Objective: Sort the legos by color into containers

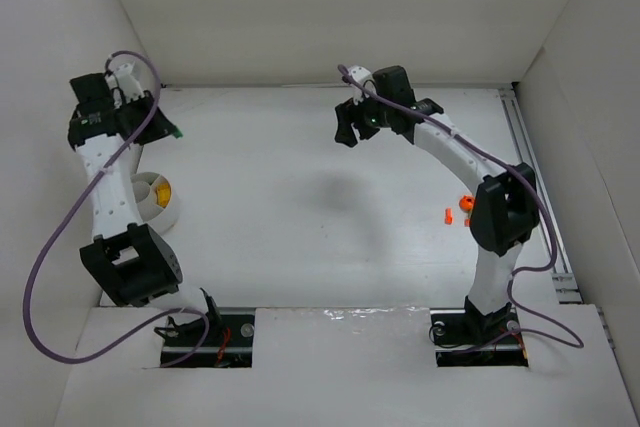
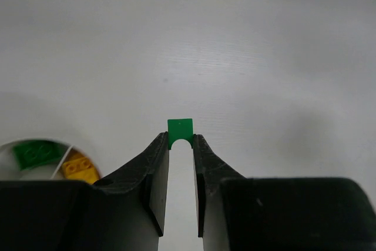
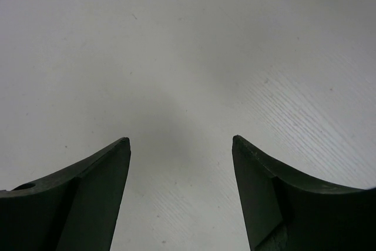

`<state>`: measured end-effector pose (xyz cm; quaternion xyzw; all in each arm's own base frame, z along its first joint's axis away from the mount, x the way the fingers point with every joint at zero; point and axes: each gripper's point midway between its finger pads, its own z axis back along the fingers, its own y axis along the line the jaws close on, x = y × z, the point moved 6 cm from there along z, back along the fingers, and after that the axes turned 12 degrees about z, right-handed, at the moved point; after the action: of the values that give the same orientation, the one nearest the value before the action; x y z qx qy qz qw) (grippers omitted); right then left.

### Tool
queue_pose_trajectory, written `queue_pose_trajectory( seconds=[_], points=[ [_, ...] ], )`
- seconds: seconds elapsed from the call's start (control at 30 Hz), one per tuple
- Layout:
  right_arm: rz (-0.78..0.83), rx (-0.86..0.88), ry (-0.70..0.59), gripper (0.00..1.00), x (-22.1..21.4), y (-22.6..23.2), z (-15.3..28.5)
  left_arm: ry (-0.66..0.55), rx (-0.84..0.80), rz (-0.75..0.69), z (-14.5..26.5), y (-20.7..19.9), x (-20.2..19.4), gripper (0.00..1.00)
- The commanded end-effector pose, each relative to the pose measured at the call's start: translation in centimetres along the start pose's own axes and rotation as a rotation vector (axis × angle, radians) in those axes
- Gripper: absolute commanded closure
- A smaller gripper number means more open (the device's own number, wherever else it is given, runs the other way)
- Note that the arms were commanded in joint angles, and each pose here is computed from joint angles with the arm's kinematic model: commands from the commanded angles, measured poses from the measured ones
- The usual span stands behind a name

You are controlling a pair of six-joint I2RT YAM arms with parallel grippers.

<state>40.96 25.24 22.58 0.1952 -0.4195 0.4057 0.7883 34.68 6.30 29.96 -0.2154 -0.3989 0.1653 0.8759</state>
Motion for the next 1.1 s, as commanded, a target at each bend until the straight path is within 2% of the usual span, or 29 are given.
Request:
queue_pose_trajectory(
  seconds=[0.0,0.2,0.6,1.07],
  points=[
    [-0.049,0.013,-0.034,0.25,0.7,-1.0,0.7,0.033,0.133,0.007,3.7,3.0,-0.4,0.99],
    [-0.116,0.013,-0.019,0.23,-0.3,-2.5,0.0,0.038,0.284,-0.007,6.2,6.0,-0.6,0.99],
    [-0.176,0.008,-0.041,0.2,-0.3,-4.5,0.5,0.115,0.391,0.052,4.7,9.7,-1.0,0.99],
    [-0.192,0.014,-0.038,0.18,-0.3,-5.0,1.4,0.111,0.445,0.057,2.9,11.7,0.8,0.99]
  ],
)
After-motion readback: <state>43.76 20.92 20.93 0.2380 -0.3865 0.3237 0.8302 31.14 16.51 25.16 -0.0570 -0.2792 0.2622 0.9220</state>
